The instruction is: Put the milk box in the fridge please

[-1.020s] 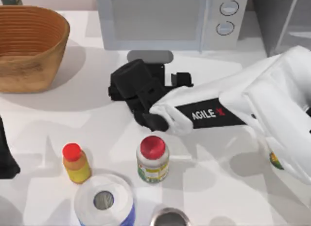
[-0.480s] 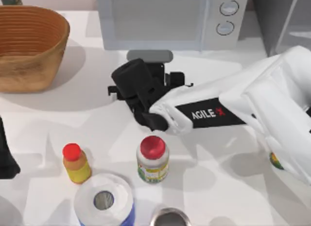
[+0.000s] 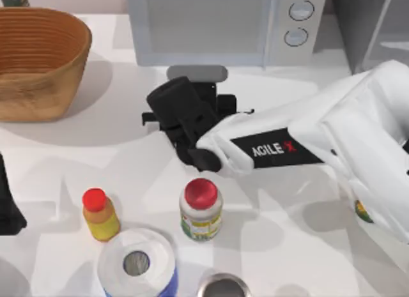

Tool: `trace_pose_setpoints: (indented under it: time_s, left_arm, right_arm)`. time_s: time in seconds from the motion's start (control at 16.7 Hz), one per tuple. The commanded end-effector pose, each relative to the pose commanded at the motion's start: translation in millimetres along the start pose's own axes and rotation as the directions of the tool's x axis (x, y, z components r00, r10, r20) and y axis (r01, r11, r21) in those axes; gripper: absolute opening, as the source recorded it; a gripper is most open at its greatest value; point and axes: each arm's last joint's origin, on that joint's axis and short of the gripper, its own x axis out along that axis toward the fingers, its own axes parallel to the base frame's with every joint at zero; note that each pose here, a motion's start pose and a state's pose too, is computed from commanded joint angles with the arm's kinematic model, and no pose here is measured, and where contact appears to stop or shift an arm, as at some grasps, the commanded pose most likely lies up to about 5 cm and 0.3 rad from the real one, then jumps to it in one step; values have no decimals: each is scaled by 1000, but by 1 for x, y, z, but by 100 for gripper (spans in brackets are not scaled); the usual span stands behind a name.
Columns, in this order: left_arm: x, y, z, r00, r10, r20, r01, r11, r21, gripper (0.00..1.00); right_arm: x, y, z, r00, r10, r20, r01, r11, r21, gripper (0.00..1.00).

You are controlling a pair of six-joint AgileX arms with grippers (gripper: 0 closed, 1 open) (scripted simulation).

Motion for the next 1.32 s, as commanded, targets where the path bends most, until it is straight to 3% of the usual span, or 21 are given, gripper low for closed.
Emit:
trace_pose_setpoints:
  time_s: [0.6,1.32]
  left_arm:
    - [0,0,0,1000,0,0,0,1000,0,100]
    - [0,0,0,1000,0,0,0,1000,0,100]
  right_arm:
    - [-3,2,4,1000,3,-1,-3,1000,0,0]
    - [-70,2,127,1000,4,1,-4,1000,-1,0]
